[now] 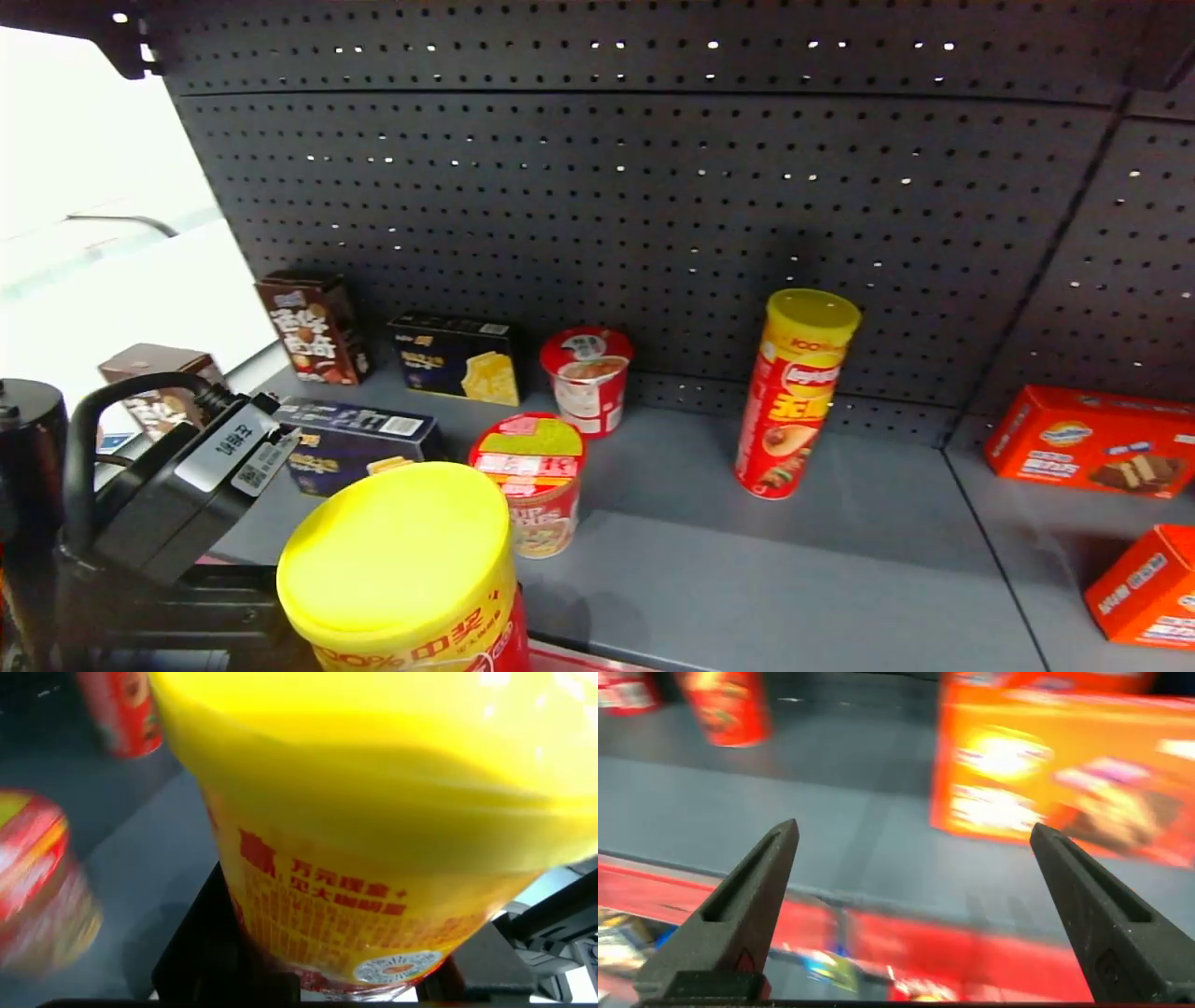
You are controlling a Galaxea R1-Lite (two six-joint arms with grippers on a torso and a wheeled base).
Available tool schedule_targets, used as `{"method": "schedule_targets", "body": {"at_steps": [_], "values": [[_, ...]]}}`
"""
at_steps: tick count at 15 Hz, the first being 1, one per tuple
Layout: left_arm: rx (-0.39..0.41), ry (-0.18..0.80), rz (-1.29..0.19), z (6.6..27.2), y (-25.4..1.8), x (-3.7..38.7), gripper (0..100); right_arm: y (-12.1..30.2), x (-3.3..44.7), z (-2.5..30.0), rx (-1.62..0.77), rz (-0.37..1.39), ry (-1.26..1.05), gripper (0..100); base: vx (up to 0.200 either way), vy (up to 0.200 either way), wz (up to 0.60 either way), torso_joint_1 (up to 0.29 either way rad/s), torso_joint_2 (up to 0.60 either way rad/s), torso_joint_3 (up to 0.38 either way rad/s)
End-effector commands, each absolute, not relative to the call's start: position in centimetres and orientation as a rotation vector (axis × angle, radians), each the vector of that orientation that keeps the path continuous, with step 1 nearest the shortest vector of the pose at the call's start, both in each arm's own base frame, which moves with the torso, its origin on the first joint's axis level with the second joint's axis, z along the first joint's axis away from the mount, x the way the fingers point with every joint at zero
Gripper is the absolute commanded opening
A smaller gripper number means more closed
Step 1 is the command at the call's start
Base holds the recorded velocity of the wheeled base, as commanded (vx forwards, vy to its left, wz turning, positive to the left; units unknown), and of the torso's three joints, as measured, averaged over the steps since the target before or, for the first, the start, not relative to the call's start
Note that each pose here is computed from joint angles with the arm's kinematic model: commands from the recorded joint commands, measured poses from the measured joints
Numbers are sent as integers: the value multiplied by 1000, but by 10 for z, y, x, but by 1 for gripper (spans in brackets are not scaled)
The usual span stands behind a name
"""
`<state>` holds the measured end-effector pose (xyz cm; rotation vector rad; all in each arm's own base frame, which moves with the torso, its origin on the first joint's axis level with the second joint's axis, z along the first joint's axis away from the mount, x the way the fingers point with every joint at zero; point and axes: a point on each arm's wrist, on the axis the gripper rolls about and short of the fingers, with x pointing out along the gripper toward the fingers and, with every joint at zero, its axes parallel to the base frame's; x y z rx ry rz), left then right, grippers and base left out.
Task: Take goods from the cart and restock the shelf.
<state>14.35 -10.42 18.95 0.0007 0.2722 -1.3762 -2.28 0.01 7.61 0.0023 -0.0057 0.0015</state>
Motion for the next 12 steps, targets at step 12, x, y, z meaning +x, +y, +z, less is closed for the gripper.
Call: {"method": "schedule_targets", "body": {"at_steps": [12], "values": [[-5, 277, -1333, 187, -97, 146, 0, 0, -23, 76, 2, 2, -5, 100, 0, 0, -200, 1, 1, 1]]}}
